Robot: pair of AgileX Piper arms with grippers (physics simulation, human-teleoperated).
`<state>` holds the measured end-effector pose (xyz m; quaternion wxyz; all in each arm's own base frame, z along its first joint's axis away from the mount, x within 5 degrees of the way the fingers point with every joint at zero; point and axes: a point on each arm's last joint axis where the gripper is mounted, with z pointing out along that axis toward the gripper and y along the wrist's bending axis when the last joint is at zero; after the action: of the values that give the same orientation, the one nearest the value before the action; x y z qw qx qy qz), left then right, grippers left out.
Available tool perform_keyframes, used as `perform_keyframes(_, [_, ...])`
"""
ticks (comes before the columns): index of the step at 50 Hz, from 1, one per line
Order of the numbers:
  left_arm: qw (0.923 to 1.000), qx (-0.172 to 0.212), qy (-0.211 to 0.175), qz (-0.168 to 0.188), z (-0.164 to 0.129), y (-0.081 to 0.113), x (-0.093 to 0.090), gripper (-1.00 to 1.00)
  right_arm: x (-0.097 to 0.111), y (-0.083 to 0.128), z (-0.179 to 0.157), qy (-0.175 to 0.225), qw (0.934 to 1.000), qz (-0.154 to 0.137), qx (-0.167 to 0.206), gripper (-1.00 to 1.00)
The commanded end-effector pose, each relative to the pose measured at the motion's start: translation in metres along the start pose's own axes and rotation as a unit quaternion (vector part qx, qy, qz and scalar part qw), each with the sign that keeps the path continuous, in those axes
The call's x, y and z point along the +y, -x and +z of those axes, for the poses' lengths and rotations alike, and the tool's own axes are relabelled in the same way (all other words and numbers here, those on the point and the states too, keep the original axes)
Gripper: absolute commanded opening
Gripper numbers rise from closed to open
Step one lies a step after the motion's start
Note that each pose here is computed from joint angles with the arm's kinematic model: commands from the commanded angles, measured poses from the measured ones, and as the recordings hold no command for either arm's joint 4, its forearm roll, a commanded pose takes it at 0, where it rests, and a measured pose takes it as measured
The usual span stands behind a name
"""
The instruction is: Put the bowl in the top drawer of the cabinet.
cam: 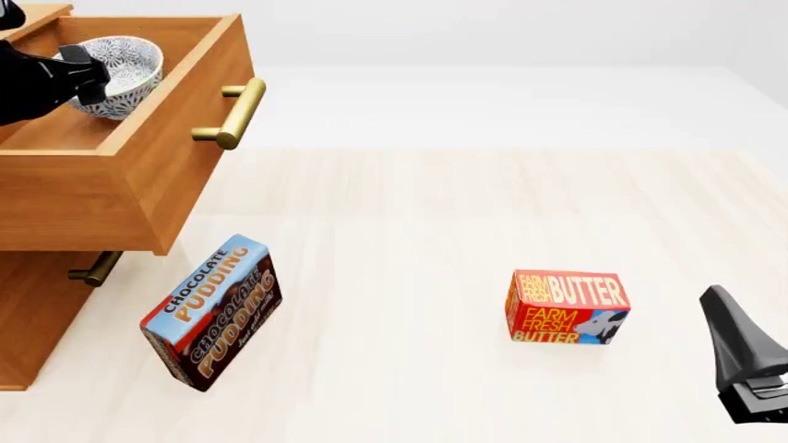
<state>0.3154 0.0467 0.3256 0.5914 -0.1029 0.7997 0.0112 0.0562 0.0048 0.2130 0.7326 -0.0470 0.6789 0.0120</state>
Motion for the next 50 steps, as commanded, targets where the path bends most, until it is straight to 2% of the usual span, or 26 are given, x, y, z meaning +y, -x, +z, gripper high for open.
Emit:
perform_keyframes(1, [0.9999, 0.001, 0.009, -0.012, -0.002, -0.002, 0.006, 1.0, 0.0, 0.0, 0.0, 0.0, 1.0, 0.0, 0.001, 1.0])
perform_keyframes(23, [0.9973, -0.07, -0.017, 0.012, -0.053, 0.021, -0.008, 1.0, 0.0, -0.001, 0.001, 0.002, 1.0, -0.001, 0.002, 1.0])
perform_keyframes(41, [0.9949, -0.088, -0.044, 0.025, -0.085, 0.027, -0.021, 1.0, 0.0, 0.0, 0.0, 0.002, 1.0, -0.001, 0.001, 1.0])
perform_keyframes(50, [0.9944, -0.086, -0.053, 0.032, -0.09, 0.025, -0.025, 1.0, 0.0, 0.0, 0.0, 0.002, 1.0, 0.0, 0.001, 1.0])
